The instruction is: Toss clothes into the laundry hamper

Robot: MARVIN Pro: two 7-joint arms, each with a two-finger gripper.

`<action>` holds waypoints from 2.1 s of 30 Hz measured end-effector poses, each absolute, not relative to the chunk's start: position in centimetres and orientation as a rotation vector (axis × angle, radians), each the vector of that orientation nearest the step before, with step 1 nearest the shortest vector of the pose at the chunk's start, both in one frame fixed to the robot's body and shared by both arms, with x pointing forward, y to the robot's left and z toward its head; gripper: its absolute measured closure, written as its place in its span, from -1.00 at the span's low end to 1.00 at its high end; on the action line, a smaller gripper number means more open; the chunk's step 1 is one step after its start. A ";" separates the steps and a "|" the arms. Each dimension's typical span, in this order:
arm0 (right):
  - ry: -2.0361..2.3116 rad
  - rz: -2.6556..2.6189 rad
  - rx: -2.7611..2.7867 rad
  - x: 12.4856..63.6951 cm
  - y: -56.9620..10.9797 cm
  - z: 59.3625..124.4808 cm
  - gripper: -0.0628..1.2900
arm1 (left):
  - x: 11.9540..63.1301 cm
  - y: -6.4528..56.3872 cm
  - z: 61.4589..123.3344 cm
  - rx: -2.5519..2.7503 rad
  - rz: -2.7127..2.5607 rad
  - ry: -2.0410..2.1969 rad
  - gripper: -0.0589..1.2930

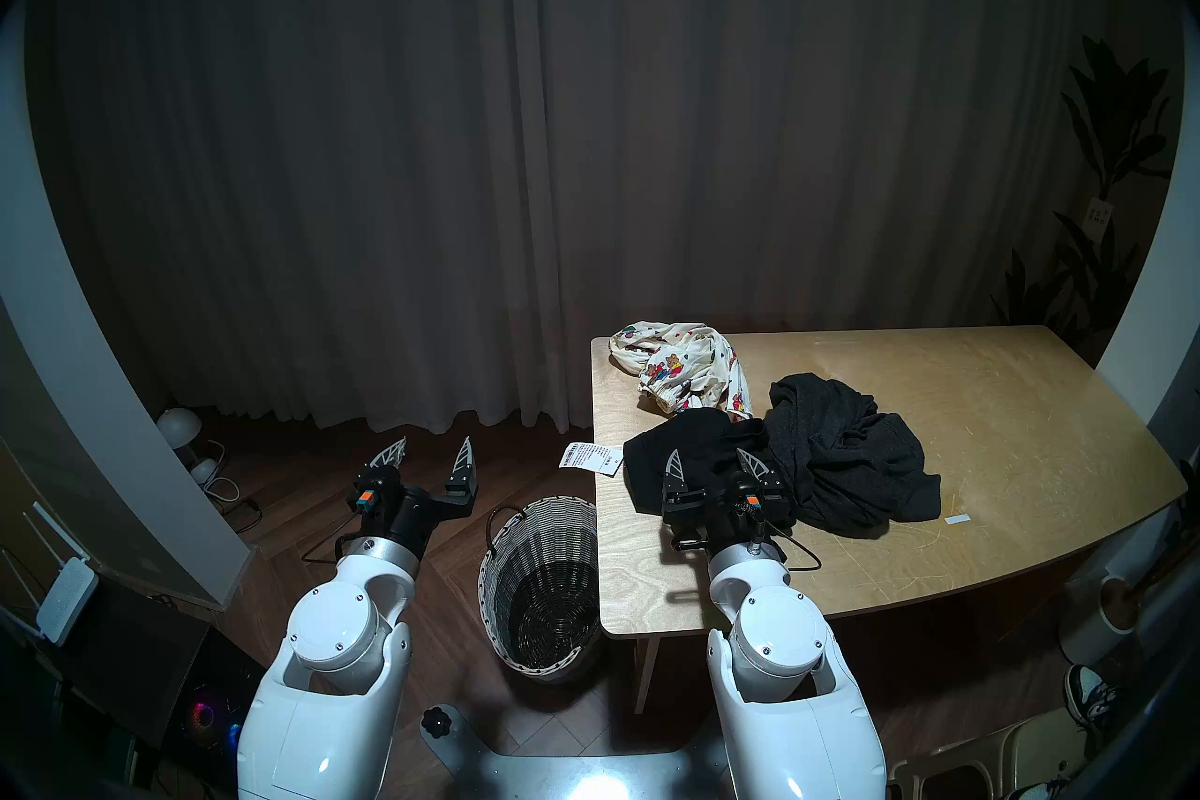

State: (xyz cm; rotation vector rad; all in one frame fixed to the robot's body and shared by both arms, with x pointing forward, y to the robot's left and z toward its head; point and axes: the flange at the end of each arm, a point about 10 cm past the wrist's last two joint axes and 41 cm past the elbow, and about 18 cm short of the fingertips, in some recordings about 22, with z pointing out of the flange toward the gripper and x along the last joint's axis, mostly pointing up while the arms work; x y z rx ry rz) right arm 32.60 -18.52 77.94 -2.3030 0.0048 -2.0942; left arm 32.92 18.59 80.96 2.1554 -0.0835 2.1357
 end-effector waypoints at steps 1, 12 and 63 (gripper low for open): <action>0.005 -2.093 -2.304 32.6 -18.5 77.9 -0.94 | 33.1 18.3 81.6 2.128 2.147 -0.137 -0.94; 0.029 -2.119 -2.296 32.9 -19.1 78.4 -0.94 | 36.1 20.7 86.0 2.072 2.263 -0.551 -0.94; -0.012 -2.550 -2.671 39.1 -43.0 87.6 -0.94 | 36.3 7.9 83.3 1.730 1.718 -0.760 -0.94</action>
